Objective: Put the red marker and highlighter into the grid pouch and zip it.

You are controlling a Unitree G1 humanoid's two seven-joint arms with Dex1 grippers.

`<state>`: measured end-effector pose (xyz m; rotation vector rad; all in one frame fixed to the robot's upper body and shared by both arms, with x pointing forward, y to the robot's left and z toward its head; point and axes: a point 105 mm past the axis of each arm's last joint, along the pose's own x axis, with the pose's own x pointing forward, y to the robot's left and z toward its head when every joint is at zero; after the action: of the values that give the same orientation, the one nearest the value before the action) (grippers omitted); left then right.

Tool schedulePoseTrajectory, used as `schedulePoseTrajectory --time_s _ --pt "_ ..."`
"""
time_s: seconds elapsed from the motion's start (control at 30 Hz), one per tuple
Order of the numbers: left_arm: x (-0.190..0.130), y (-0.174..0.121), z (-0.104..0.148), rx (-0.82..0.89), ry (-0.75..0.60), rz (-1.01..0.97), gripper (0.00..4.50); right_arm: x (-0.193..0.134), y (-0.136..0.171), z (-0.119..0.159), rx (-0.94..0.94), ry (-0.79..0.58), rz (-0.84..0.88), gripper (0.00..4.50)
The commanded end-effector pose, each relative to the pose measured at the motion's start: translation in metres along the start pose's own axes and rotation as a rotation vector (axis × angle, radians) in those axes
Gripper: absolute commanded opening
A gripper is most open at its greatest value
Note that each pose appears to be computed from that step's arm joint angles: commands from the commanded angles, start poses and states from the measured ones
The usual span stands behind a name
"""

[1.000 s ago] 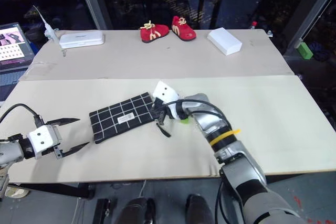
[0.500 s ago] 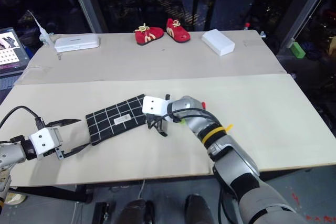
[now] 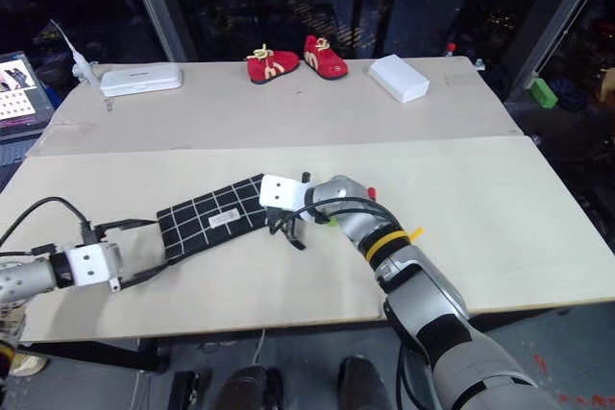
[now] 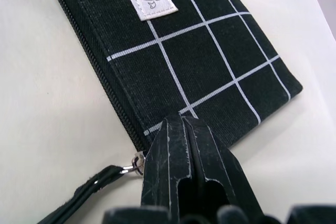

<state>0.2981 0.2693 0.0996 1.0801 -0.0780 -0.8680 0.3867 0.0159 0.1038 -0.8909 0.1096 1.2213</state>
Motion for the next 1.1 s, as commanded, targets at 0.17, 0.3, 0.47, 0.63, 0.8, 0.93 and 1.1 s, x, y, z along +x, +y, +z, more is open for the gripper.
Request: schedulePoseTrajectory --time_s 0.17,0.3,0.47,0.63,0.8,0.93,1.1 --pt "0.016 0.004 0.006 0.078 -0.052 0.015 4.5 -0.005 -0.004 -0.007 0.002 0.027 -0.005 0.03" --pt "0.016 0.004 0.006 0.085 -0.057 0.016 4.5 -0.006 -0.003 -0.008 0.005 0.029 -0.007 0.03" --pt "0.018 0.002 0.011 0.08 -0.095 0.018 4.5 -0.007 -0.004 -0.011 0.009 0.035 -0.011 0.03" --pt "0.022 -0.004 0.022 0.073 -0.157 -0.012 2.99 -0.006 -0.005 -0.011 0.01 0.039 -0.013 0.0" --pt "0.022 -0.009 0.025 0.043 -0.178 -0.04 1.06 -0.006 -0.006 -0.009 0.01 0.036 -0.015 0.0" --pt "0.022 -0.011 0.024 0.026 -0.179 -0.052 0.03 -0.006 -0.007 -0.009 0.013 0.035 -0.015 0.0" --pt "0.022 -0.01 0.02 -0.036 -0.158 -0.028 0.01 -0.009 -0.009 -0.003 0.063 -0.017 -0.014 0.29"
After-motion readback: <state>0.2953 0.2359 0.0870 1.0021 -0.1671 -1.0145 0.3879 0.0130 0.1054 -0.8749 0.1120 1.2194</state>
